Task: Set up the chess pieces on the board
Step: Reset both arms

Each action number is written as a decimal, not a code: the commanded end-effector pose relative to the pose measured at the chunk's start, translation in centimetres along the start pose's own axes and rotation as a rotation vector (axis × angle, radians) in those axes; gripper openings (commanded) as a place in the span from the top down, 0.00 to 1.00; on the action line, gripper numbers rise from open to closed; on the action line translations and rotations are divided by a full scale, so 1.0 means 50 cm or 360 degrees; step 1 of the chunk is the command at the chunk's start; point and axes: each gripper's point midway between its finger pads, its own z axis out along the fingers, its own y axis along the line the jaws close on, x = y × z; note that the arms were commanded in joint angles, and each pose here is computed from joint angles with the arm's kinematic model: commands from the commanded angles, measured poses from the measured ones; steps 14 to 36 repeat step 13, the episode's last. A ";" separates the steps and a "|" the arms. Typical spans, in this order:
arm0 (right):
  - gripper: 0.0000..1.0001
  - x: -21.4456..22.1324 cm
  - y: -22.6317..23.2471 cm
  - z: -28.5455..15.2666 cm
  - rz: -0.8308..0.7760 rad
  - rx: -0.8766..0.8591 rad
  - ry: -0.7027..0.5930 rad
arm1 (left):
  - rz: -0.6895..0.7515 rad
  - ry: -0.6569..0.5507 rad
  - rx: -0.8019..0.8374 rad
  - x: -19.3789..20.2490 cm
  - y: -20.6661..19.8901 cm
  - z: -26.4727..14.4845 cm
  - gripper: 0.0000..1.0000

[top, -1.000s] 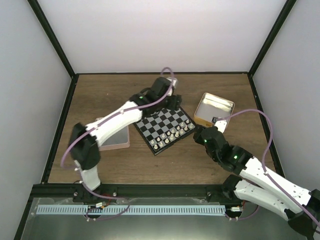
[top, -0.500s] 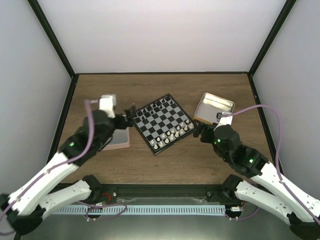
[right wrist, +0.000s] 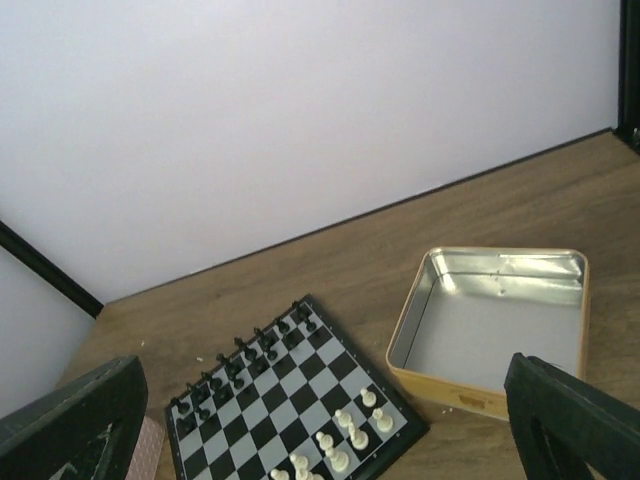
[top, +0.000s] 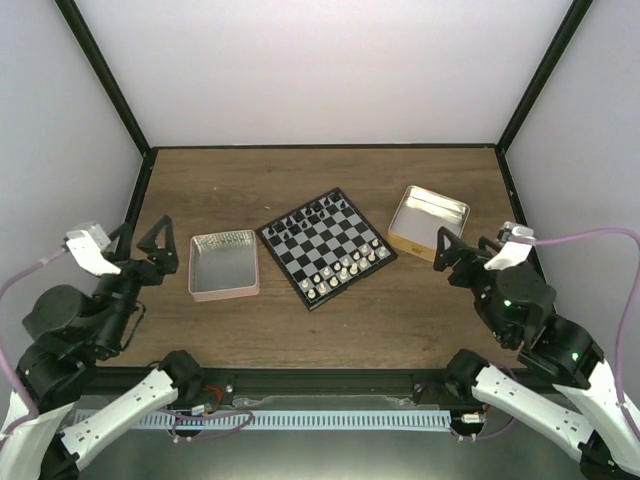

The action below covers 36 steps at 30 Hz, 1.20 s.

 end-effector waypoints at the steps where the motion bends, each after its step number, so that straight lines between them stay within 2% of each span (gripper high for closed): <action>1: 0.00 -0.055 -0.030 -0.040 -0.0028 0.0052 -0.0141 | 0.0071 -0.0027 -0.0078 -0.023 0.028 -0.025 0.00; 10: 0.00 -0.084 -0.037 -0.066 0.0027 0.0009 -0.0240 | 0.0087 -0.0031 -0.0079 -0.023 0.028 -0.025 0.00; 36: 0.00 -0.080 -0.038 -0.064 0.0027 0.0013 -0.0236 | 0.0091 -0.0032 -0.0094 -0.022 0.030 -0.023 0.00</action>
